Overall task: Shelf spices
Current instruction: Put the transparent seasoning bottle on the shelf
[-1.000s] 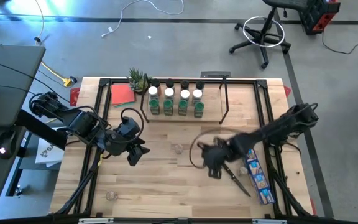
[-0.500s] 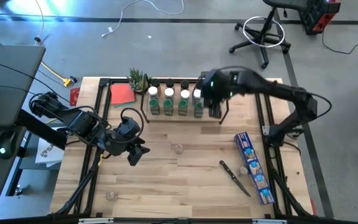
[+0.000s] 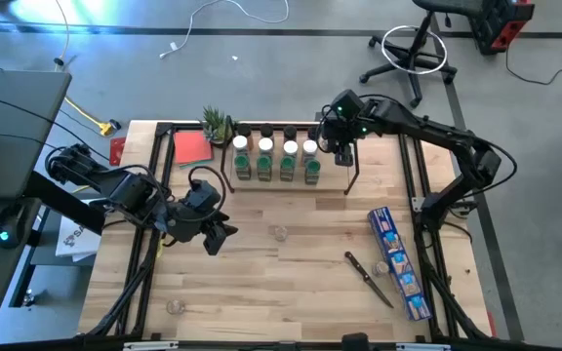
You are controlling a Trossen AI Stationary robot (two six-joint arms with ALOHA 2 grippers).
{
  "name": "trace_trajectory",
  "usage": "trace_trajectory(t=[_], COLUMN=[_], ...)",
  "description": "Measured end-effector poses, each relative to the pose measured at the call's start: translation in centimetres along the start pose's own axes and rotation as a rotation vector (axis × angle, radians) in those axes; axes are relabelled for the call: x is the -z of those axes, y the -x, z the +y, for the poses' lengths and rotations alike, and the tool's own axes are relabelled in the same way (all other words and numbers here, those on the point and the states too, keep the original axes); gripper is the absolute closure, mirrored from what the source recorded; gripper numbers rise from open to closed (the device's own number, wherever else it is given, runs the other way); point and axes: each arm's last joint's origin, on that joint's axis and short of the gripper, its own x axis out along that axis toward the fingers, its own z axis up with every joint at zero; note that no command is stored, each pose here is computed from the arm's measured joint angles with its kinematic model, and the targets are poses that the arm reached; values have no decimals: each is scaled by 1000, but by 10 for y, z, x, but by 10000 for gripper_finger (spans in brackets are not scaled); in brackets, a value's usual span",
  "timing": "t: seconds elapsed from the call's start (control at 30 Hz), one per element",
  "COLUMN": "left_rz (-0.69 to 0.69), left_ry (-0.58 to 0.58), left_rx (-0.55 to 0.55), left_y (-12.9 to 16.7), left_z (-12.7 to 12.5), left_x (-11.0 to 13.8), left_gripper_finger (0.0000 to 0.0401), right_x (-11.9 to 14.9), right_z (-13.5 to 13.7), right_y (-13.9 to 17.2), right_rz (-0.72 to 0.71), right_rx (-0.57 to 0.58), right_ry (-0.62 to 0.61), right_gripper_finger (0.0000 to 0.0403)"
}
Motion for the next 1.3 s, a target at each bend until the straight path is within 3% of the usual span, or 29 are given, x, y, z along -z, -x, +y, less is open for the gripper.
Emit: trace_trajectory(t=[0.77,0.93,1.3], left_rz=[20,20,20], left_ry=[69,69,69], left_rx=[-8,-8,-8], left_y=[-6,-6,-6], left_z=[6,6,6], left_x=[-11,-11,-11], left_gripper_finger=[177,177,177], right_x=[25,26,30], right_z=[-22,-23,-29], right_y=[-67,-70,-69], right_rz=[180,194,203], right_rx=[-120,-106,-81], right_ry=[-24,-26,-46], right_gripper_finger=[227,201,195])
